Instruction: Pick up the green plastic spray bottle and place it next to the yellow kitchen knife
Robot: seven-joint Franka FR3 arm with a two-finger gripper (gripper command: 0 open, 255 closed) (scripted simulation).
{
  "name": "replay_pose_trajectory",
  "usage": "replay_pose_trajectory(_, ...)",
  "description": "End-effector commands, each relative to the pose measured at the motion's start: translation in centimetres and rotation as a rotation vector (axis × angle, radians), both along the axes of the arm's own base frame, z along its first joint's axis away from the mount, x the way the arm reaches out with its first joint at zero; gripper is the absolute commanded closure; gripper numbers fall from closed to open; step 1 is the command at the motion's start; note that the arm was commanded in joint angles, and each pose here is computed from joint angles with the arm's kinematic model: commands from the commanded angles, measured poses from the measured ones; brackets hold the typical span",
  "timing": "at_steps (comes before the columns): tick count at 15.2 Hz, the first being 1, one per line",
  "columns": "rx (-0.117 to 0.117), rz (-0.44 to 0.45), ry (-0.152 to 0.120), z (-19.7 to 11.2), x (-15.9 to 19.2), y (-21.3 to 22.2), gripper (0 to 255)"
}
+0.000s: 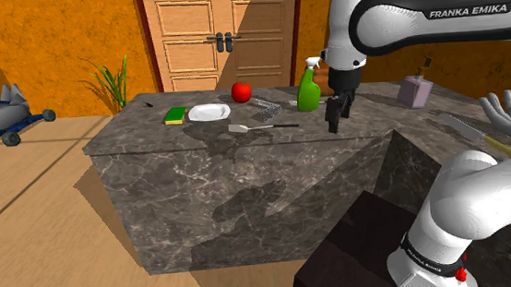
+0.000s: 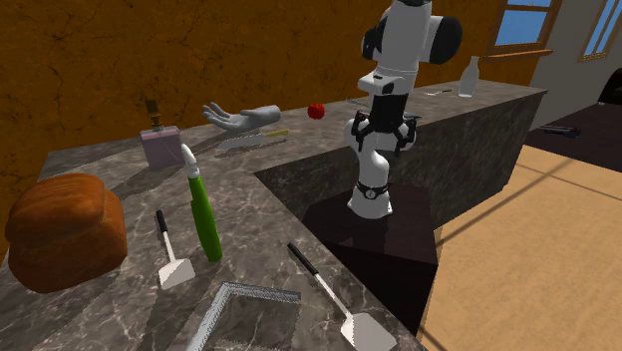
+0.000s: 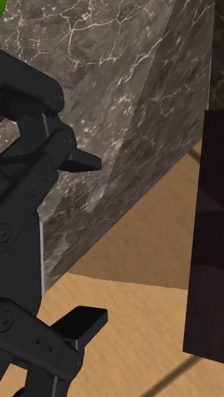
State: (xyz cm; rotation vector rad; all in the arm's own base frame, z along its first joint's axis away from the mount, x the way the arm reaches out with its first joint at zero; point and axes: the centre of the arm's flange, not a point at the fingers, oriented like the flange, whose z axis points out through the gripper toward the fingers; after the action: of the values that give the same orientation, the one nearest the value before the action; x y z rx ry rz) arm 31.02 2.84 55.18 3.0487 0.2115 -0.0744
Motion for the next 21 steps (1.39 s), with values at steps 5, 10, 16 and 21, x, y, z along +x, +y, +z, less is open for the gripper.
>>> replay_pose_trajectory(5, 0.037, 0.083, -0.049, 0.0, 0.8, -5.6, 0)
replay_pose_trajectory(10, 0.084, 0.187, -0.11, -0.3, 2.5, -12.4, 0)
replay_pose_trajectory(16, 0.139, 0.312, -0.183, -0.9, 5.5, -20.2, 0)
replay_pose_trajectory(21, 0.186, 0.417, -0.243, -1.5, 8.7, -26.4, 0)
